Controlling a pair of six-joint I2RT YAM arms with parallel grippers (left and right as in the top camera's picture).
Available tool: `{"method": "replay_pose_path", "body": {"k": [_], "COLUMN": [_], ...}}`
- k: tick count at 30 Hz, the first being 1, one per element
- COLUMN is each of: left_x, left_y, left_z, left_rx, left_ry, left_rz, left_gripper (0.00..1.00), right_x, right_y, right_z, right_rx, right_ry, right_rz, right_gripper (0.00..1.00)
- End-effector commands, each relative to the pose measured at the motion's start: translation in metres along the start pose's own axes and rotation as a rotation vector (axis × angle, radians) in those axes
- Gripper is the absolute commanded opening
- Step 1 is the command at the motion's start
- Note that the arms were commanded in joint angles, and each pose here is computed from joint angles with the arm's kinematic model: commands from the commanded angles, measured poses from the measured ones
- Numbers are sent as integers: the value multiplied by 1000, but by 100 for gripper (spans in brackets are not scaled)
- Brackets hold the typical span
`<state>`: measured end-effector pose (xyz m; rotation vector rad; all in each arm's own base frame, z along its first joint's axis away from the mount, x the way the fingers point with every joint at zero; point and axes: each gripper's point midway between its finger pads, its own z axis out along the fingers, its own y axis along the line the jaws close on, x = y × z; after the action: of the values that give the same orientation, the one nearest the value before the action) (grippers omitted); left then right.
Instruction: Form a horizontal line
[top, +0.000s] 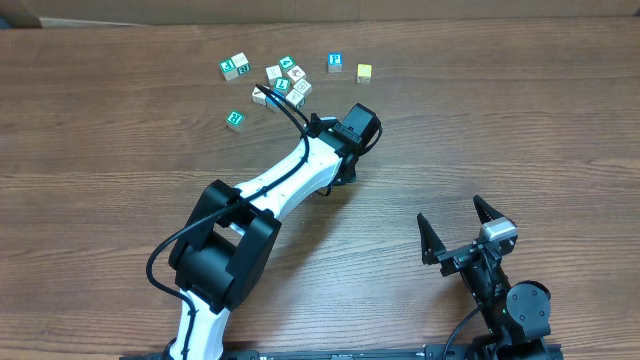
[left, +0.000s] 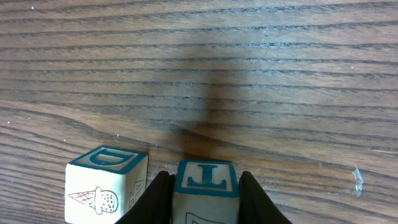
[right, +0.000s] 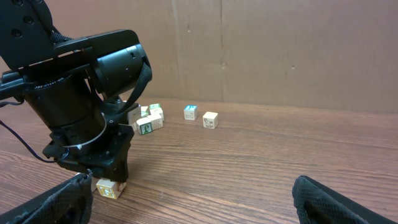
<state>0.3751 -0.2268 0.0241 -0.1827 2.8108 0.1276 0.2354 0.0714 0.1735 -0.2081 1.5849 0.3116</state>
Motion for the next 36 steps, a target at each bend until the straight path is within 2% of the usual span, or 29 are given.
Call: {"method": "replay_pose_path", "body": {"k": [1, 13, 16, 27, 30, 34, 35, 36], "left_x": [4, 4, 1, -55, -63, -55, -52, -49], "left_y": [4, 4, 4, -3, -8, -18, -20, -22], "left_z": [5, 5, 5, -42, -50, -51, -50, -50], "left_rx": [-26, -25, -26, 30, 51, 107, 117, 130], "left_ry": [3, 3, -6, -75, -90, -44, -32, -17], "left_rz": [27, 27, 25, 4, 0, 4, 4, 7], "left_gripper": [24, 48, 51, 54, 46, 12, 6, 4], "right_x": [2, 2, 2, 2, 2, 2, 2, 2], "right_y": [-2, -2, -2, -2, -2, -2, -2, -2], "right_z": [0, 0, 0, 0, 0, 0, 0, 0], "right_rx": [11, 11, 11, 11, 12, 12, 11, 11], "right_ry": [-3, -3, -3, -3, -3, -3, -3, -3], "right_rz": [5, 5, 5, 5, 5, 5, 5, 5], "right_gripper": [100, 100, 100, 100, 100, 100, 100, 100]}}
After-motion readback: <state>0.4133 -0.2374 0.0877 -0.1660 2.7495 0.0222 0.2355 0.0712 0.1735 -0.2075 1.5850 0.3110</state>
